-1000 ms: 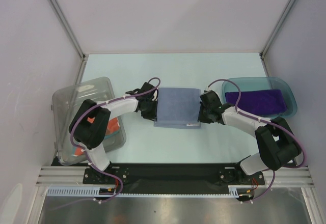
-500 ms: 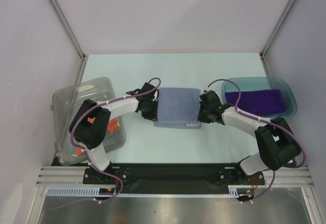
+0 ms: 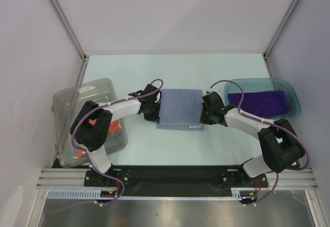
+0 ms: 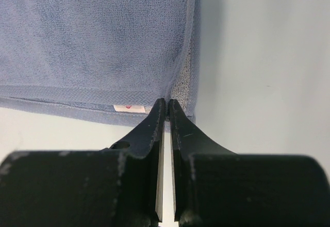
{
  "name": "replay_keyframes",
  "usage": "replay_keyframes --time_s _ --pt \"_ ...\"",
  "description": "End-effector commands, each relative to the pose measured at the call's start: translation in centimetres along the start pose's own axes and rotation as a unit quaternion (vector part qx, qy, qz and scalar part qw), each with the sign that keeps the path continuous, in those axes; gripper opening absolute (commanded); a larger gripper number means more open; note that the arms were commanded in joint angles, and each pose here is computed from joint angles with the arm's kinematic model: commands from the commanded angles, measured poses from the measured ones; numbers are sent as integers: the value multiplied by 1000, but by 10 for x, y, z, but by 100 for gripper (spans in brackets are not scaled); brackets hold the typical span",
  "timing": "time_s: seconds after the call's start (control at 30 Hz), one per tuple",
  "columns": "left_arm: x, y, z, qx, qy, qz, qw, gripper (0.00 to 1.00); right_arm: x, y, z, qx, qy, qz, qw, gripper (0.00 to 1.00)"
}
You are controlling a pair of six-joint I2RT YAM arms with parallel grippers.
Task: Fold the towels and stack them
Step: Fold the towel
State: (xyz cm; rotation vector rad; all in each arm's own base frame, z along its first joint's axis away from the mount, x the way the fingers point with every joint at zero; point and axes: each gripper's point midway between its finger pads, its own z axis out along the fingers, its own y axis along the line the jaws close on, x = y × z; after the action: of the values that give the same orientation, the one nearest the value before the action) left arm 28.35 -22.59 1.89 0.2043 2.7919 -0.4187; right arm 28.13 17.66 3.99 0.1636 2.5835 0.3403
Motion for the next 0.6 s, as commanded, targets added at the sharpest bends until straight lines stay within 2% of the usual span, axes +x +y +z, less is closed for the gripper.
replay_keyframes --time_s 0.0,0.17,0.27,0.33,0.47,0.5,0.57 --pt "-13 -9 -4 2 -19 1 1000 0 -9 10 -3 -14 -17 -2 1000 0" --pt "-18 -9 -11 -5 -24 0 1000 1 -10 10 -2 -14 -17 -3 1000 0" --pt "-23 -9 -17 -10 -28 3 1000 7 -12 11 -4 -15 -19 -4 1000 0" --pt "-26 -10 -22 -12 -30 5 999 0 -15 12 -7 -16 -22 -6 1000 0" --pt "-26 -11 -25 -11 -25 7 1000 1 -18 15 -12 -18 -23 -8 1000 0" --pt "-27 -11 -26 -10 -27 9 1000 7 -18 15 -13 -18 -23 -8 1000 0" --pt "-26 -11 -24 -12 -24 10 1000 12 -20 14 -13 -17 -26 -8 999 0"
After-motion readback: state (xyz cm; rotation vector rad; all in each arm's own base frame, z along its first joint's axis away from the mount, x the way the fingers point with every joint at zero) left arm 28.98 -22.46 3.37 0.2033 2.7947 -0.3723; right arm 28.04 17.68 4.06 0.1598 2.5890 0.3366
